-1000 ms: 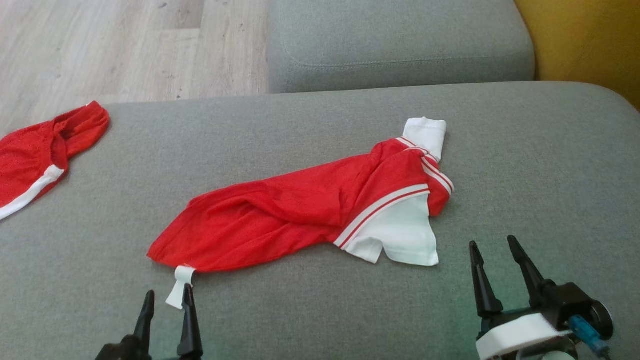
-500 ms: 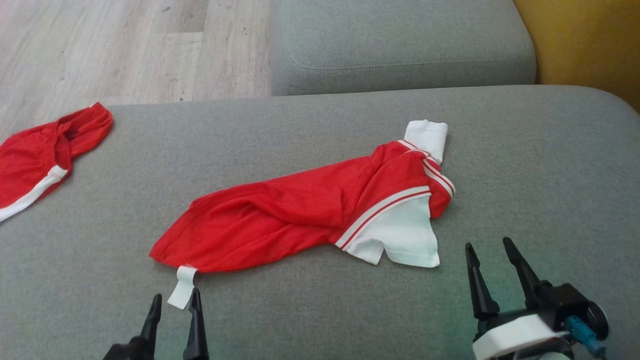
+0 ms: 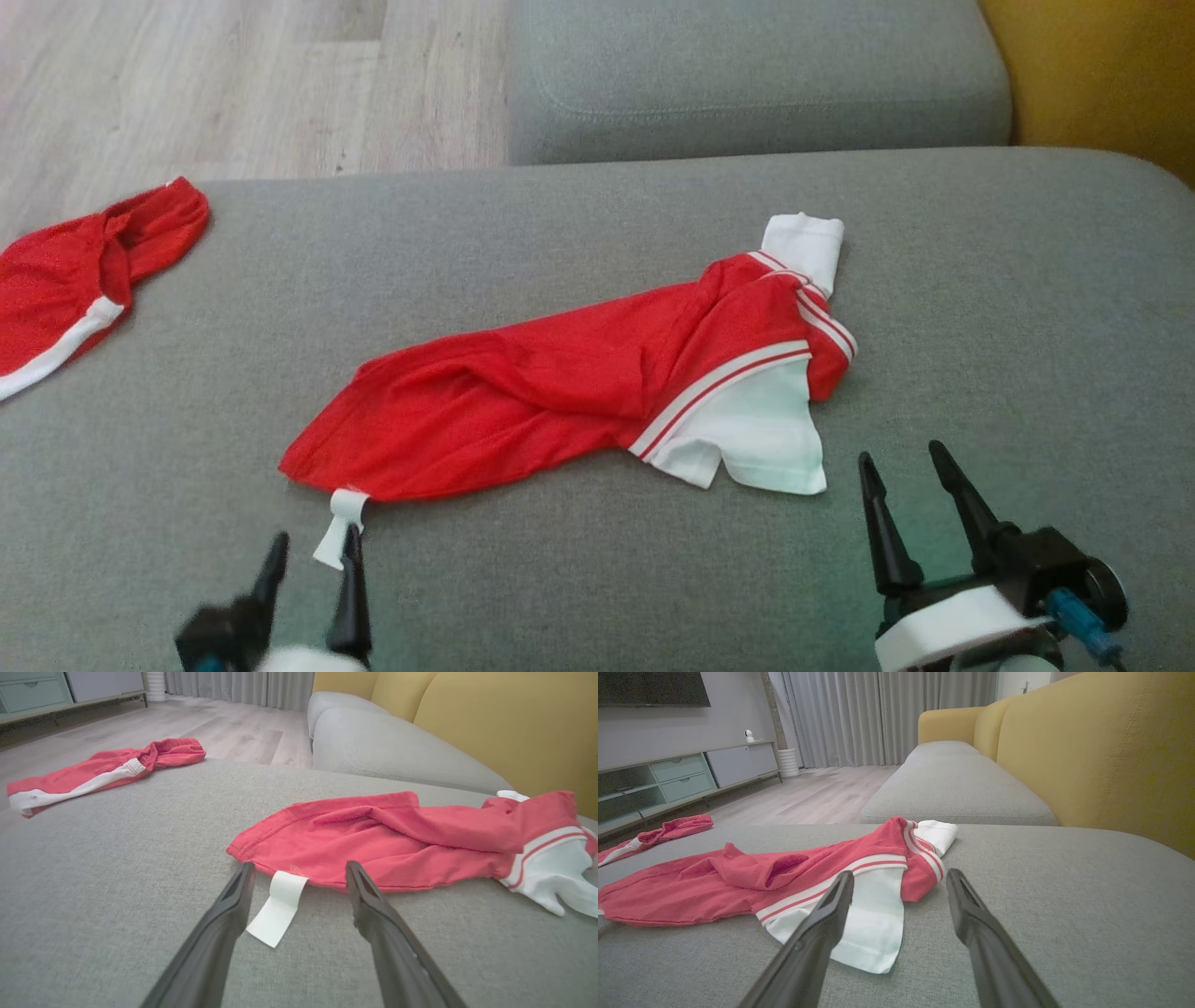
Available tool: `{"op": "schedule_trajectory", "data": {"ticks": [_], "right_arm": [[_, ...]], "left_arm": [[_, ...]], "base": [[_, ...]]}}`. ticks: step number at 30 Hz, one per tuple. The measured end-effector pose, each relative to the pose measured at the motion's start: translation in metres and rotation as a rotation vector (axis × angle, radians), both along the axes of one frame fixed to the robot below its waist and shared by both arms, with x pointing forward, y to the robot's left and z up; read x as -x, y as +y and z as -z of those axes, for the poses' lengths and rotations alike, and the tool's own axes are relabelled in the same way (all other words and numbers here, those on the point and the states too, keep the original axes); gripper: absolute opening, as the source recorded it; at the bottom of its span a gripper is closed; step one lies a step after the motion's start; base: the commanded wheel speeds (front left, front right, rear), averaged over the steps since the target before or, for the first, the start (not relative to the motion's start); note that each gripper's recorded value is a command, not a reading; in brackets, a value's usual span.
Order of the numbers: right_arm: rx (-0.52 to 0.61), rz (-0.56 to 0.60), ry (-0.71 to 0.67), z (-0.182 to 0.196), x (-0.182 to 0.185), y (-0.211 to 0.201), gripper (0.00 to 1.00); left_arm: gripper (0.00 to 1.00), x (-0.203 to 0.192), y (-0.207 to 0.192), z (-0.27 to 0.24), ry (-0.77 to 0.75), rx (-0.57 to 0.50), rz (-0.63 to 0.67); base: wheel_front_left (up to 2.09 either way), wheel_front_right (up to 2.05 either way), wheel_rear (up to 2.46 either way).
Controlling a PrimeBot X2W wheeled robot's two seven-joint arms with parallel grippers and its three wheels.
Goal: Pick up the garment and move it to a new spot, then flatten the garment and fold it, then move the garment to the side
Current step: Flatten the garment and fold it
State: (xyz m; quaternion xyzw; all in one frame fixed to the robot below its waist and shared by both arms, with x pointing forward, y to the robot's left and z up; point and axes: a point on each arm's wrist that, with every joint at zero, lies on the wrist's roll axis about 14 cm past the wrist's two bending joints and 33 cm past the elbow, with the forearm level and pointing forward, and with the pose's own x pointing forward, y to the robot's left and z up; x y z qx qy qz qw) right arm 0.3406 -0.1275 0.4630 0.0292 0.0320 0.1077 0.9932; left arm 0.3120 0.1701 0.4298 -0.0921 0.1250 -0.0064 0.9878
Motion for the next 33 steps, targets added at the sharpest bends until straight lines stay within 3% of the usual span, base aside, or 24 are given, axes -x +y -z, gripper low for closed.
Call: {"op": "schedule_trajectory", "data": {"ticks": [6, 13, 18, 32, 33], "right_arm": [[0.007, -0.034, 0.028, 0.009, -0.005, 0.010, 1.00], [0.011, -0.060, 0.000, 0.002, -0.038, 0.019, 1.00], [0.011, -0.050, 0.038, 0.016, -0.046, 0.016, 1.00], [0.012, -0.048, 0.080, 0.032, -0.057, 0.015, 1.00], [0.012, -0.054, 0.090, 0.036, -0.056, 0.016, 1.00]], "left_arm": [[1.00, -0.037, 0.013, 0.005, 0.078, -0.007, -0.017], [1.00, -0.077, 0.031, 0.033, 0.215, -0.021, -0.087], [1.00, -0.091, 0.032, 0.057, 0.318, -0.026, -0.095], [1.00, -0.109, 0.024, 0.076, 0.415, -0.040, -0.047], [0.58, -0.109, 0.024, 0.075, 0.416, -0.042, -0.042]], "base": [[0.00, 0.00, 0.00], [0.00, 0.00, 0.00], [0.00, 0.00, 0.00], [0.00, 0.00, 0.00], [0.00, 0.00, 0.00]]}}
